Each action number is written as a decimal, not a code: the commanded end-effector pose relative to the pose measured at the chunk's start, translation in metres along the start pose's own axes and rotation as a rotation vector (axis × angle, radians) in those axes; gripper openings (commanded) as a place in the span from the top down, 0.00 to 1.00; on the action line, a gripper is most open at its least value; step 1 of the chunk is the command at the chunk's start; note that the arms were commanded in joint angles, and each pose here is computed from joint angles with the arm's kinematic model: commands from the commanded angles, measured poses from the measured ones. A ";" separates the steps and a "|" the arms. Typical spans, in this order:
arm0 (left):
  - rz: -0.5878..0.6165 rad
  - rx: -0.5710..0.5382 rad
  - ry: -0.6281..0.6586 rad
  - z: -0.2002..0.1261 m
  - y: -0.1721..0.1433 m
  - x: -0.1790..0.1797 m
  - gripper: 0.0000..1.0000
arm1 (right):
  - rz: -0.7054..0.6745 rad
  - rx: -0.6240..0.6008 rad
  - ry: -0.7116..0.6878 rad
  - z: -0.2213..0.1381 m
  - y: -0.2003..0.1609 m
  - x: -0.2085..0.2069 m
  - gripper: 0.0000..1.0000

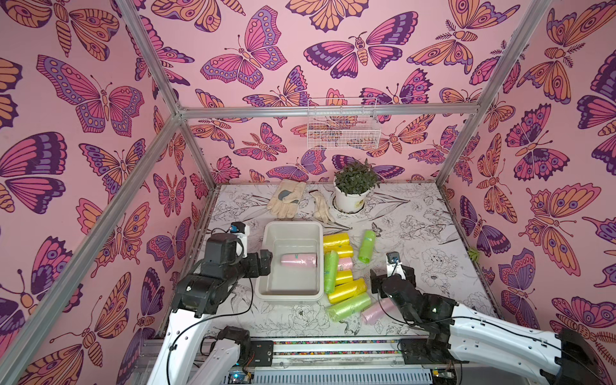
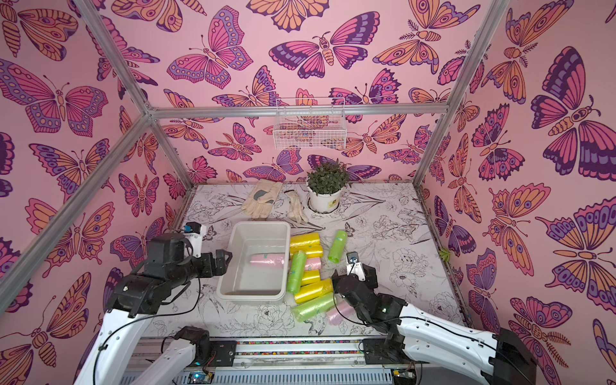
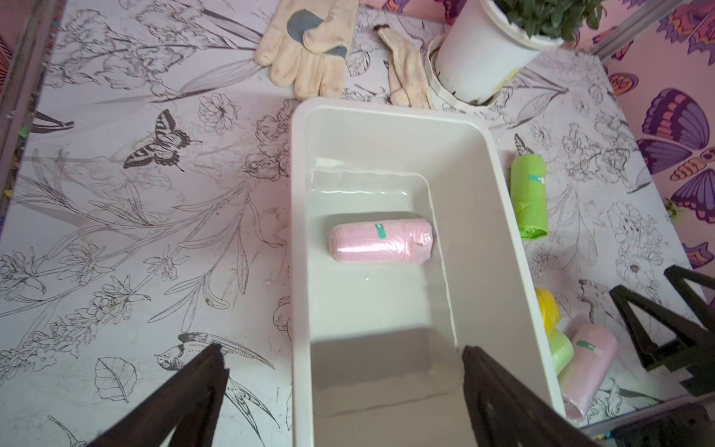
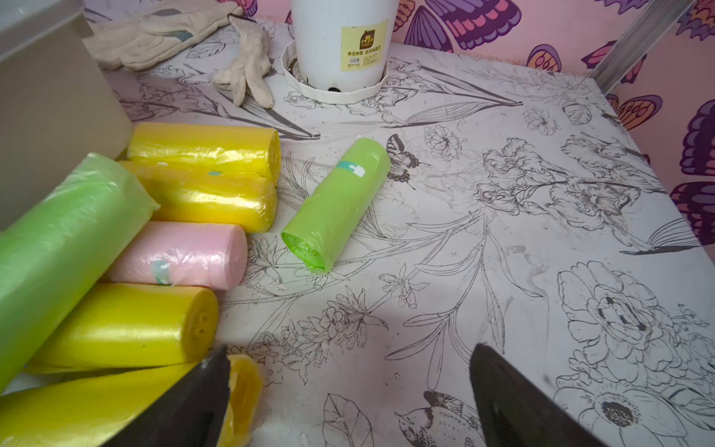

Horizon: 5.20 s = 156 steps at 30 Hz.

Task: Put the roll of trash bags into the storage box
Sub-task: Pick up the roll of trash bags from the center of the board, then place the roll of trash bags in the storage box.

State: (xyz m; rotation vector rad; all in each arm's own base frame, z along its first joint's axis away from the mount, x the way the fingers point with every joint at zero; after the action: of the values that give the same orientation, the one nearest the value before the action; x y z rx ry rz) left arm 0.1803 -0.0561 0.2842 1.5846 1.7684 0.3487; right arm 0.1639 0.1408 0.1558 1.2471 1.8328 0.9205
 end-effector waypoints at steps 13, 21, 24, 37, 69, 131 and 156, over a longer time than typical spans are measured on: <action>0.226 0.182 0.057 -0.013 -0.004 -0.123 0.03 | 0.256 -0.222 -0.145 -0.019 0.003 -0.046 0.01; 0.305 0.222 0.039 0.006 -0.026 -0.200 0.00 | 0.252 -0.207 -0.151 -0.017 0.001 -0.044 0.01; 0.322 0.229 0.029 0.009 -0.036 -0.217 0.00 | 0.249 -0.203 -0.159 -0.016 0.002 -0.044 0.01; 0.360 0.416 0.151 0.077 -0.086 -0.243 0.02 | 0.281 -0.223 -0.148 -0.020 -0.002 -0.049 0.01; 0.484 0.542 0.628 0.166 -0.131 -0.212 0.13 | 0.287 -0.225 -0.142 -0.020 -0.003 -0.049 0.01; 0.726 0.470 0.257 0.110 -0.073 -0.241 1.00 | 0.287 -0.224 -0.144 -0.020 -0.003 -0.049 0.01; 1.446 0.360 -0.096 0.019 -0.039 -0.162 1.00 | 0.285 -0.220 -0.142 -0.019 -0.004 -0.048 0.01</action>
State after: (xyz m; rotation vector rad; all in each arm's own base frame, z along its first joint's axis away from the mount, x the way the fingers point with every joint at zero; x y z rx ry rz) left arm 0.1730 -0.2327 0.2964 2.8475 0.6025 0.6027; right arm 0.1581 0.0933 0.1722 1.4116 1.4297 1.1472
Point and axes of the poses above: each gripper's point midway between its finger pads, its own z axis out along the fingers, its own x axis along the line the jaws close on, y = z × x, the point moved 6 cm from there along -z, back along the fingers, and after that the axes turned 7 degrees about -z, right-handed, at the moved point
